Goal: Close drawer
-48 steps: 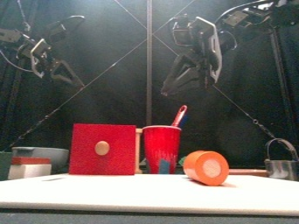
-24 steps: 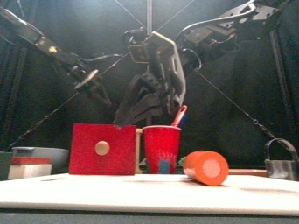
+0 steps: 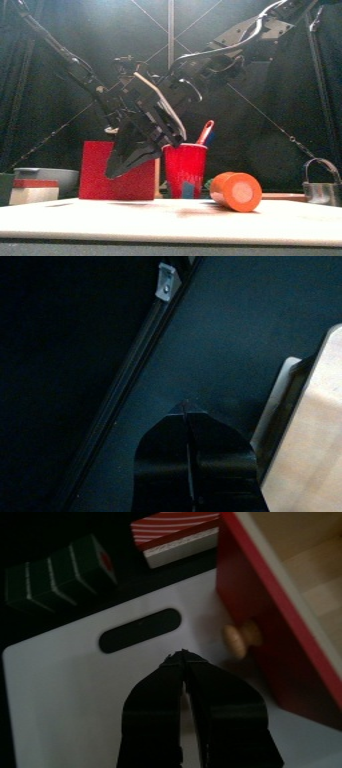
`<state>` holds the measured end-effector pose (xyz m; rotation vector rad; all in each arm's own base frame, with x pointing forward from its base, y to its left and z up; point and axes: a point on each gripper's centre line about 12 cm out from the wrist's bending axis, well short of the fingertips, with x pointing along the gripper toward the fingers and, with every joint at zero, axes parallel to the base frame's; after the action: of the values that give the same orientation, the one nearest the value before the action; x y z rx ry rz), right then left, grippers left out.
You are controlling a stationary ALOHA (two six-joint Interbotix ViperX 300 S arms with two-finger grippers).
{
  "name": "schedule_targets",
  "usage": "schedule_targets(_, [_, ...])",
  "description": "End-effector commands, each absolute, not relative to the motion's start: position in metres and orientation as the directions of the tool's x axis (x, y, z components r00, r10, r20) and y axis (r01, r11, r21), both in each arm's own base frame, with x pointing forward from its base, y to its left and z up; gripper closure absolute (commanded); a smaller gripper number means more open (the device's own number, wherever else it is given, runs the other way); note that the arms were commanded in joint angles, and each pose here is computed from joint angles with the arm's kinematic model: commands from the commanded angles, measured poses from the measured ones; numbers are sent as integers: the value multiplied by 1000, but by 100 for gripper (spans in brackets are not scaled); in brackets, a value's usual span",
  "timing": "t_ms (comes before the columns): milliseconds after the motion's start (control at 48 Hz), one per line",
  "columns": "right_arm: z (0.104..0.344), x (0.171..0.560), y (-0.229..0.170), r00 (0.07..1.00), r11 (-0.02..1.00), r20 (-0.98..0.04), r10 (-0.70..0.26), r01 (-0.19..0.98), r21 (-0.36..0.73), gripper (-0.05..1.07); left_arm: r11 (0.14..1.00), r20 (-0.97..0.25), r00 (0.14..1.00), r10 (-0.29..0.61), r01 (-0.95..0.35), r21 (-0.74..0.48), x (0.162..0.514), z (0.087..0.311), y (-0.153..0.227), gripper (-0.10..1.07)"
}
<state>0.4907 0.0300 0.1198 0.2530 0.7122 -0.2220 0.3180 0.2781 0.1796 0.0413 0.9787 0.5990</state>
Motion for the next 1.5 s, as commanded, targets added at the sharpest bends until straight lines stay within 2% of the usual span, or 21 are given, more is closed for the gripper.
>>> schedule_targets(0, [142,499,22,760,945,-628,-167,305,118,69,842,-747,437,501,-445,304,327,190,275,97])
schedule_targets(188, [143,502,-17,720,911,-623,-305,411,29,69,852,-757,436,487,-428,301,327,184,267,97])
schedule_targets(354, [153,506,-55,704,879,-592,-393,477,-16,69,855,-764,431,480,-424,298,326,181,264,97])
schedule_targets(688, [164,522,-111,699,840,-536,-474,542,-36,69,855,-762,433,482,-424,299,325,181,264,97])
schedule_targets(812, [175,527,-108,726,848,-519,-451,529,3,69,850,-746,448,492,-434,300,324,189,264,97])
schedule_targets(1000, [234,522,-62,842,885,-448,-301,422,197,69,832,-664,521,537,-459,312,317,222,262,97])
schedule_targets(1167, [274,483,-37,898,911,-391,-200,317,263,69,822,-553,613,564,-482,304,299,248,246,97])
schedule_targets(1312, [280,442,-30,914,924,-381,-138,257,282,69,824,-448,693,565,-508,252,278,259,221,97])
schedule_targets(1479, [270,404,-26,909,930,-404,-100,229,286,69,831,-372,744,555,-506,229,249,258,189,97])
